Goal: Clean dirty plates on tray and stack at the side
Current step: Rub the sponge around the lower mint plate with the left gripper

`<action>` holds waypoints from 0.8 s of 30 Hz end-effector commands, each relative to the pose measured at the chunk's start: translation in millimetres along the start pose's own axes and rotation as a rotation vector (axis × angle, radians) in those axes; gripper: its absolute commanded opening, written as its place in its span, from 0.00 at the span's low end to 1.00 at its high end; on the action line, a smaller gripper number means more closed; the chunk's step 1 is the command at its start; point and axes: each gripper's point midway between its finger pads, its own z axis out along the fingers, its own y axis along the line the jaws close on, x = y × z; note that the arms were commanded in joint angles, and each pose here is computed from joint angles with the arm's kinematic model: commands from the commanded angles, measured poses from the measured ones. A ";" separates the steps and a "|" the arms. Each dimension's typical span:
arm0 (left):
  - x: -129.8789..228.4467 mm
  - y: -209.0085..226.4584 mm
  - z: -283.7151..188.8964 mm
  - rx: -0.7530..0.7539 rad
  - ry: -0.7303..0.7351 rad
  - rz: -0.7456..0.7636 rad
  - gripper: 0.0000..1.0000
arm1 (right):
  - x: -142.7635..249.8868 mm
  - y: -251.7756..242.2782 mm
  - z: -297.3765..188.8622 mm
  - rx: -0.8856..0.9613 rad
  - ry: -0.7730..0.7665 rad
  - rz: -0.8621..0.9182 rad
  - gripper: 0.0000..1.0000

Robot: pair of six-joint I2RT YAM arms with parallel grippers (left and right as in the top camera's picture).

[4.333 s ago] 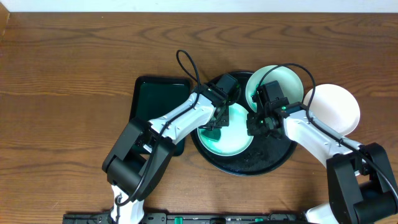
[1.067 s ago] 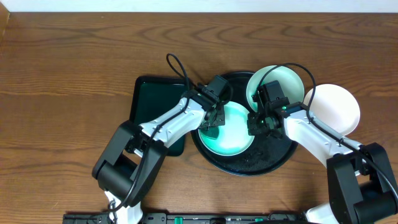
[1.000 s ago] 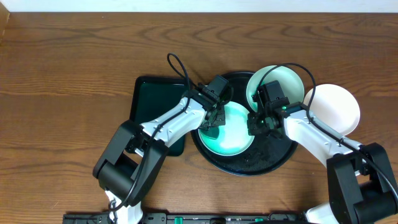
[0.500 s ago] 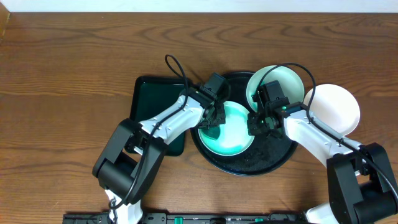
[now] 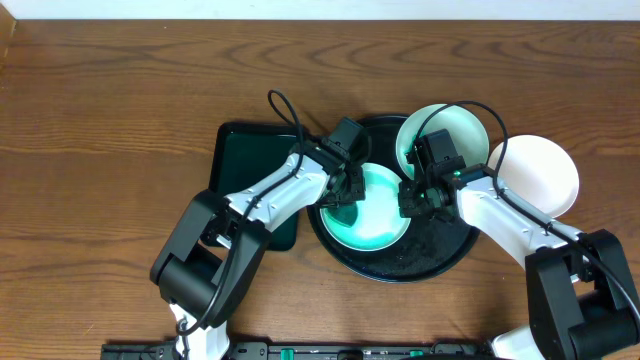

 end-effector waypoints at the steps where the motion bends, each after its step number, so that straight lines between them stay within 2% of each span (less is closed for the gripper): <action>1: 66.8 -22.5 29.6 0.080 0.239 0.034 0.08 | -1.9 12.4 -3.8 -0.045 -0.007 -0.031 0.01; 5: 70.1 -26.0 29.9 0.079 0.247 -0.012 0.08 | -2.1 12.4 -3.8 -0.045 -0.008 -0.031 0.01; 9: 74.5 -47.4 25.5 0.193 0.291 -0.005 0.08 | -2.1 12.8 -3.8 -0.045 -0.009 -0.032 0.01; 10: 75.5 -60.0 22.1 0.260 0.309 0.005 0.08 | -1.8 13.6 -3.7 -0.046 -0.008 -0.035 0.01; 14: 74.0 -76.1 15.0 0.338 0.322 0.023 0.08 | -1.7 13.9 -3.7 -0.046 -0.008 -0.035 0.01; 20: 59.9 -88.9 -10.6 0.383 0.244 0.082 0.08 | -1.7 13.9 -3.7 -0.046 -0.008 -0.035 0.01; 24: 36.8 -85.9 -37.7 0.331 0.080 0.128 0.08 | -1.7 13.8 -3.7 -0.046 -0.008 -0.035 0.01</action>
